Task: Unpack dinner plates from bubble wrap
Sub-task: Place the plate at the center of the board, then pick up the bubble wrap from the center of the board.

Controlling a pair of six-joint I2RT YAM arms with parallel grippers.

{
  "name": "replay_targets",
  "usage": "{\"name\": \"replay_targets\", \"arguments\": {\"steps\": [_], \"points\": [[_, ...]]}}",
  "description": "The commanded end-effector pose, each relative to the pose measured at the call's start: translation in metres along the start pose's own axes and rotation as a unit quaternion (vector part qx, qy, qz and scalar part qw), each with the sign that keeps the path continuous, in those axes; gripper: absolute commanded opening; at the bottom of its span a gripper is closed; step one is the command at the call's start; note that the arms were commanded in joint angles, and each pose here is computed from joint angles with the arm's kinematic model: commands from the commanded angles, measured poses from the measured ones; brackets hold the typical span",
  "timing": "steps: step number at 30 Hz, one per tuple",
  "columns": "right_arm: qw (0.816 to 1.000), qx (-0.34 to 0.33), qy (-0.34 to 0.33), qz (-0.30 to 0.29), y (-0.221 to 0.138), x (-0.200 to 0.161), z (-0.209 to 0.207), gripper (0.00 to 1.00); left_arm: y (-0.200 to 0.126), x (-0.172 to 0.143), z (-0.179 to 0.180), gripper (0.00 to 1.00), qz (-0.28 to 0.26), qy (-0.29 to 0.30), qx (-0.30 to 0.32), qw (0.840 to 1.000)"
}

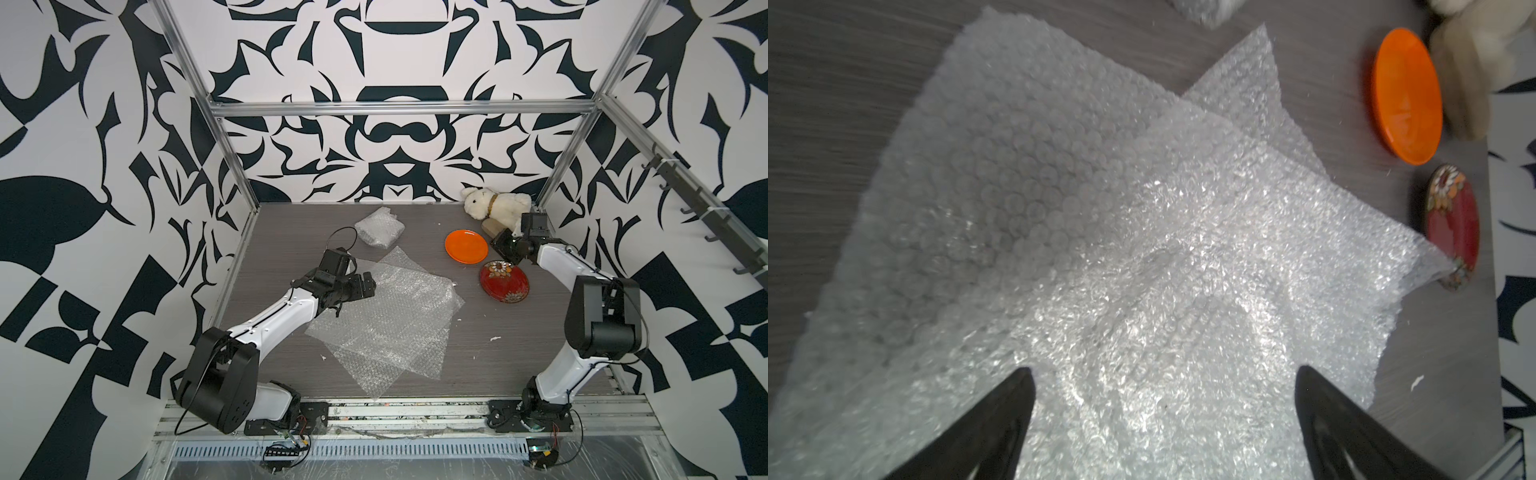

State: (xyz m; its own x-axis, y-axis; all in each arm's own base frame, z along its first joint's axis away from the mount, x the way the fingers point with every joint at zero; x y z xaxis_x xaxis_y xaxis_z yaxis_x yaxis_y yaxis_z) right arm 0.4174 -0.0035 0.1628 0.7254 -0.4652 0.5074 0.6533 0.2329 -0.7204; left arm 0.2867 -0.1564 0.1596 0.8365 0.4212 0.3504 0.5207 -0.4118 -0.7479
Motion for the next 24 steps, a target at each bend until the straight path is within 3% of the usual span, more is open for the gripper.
{"name": "replay_targets", "arguments": {"steps": [1,4,10,18,24], "points": [[0.999,0.01,-0.037,-0.012,-0.017,-0.007,0.006,0.34,-0.01,0.021,0.001,0.99,-0.039,-0.046,-0.045,0.997],[0.998,0.029,-0.061,-0.008,-0.027,-0.024,0.014,0.34,-0.007,0.034,0.006,1.0,-0.021,-0.07,-0.051,0.996],[0.987,0.066,-0.145,0.017,-0.043,-0.07,0.046,0.34,0.006,0.058,-0.005,0.95,-0.01,-0.03,-0.021,0.999],[0.969,0.131,-0.199,0.073,-0.046,-0.136,0.082,0.34,0.036,0.094,-0.013,0.91,-0.01,-0.013,0.018,1.0],[0.956,0.159,-0.218,0.112,-0.04,-0.172,0.098,0.34,0.066,0.122,-0.004,0.73,0.012,-0.082,-0.023,0.996]]}}
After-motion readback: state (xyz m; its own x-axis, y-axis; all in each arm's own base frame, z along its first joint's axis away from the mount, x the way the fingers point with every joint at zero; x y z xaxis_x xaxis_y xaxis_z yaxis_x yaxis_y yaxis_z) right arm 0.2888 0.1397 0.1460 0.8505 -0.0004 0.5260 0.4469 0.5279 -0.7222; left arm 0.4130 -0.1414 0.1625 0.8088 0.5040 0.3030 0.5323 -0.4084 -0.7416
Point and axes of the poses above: each gripper's point midway between its finger pads, its own y axis out along the fingers, its own z axis along the line the jaws close on, x = y × z, the point moved 6 cm from there along -y, back along the fingers, and after that the axes turned 14 degrees about -y, right-handed, at the moved point
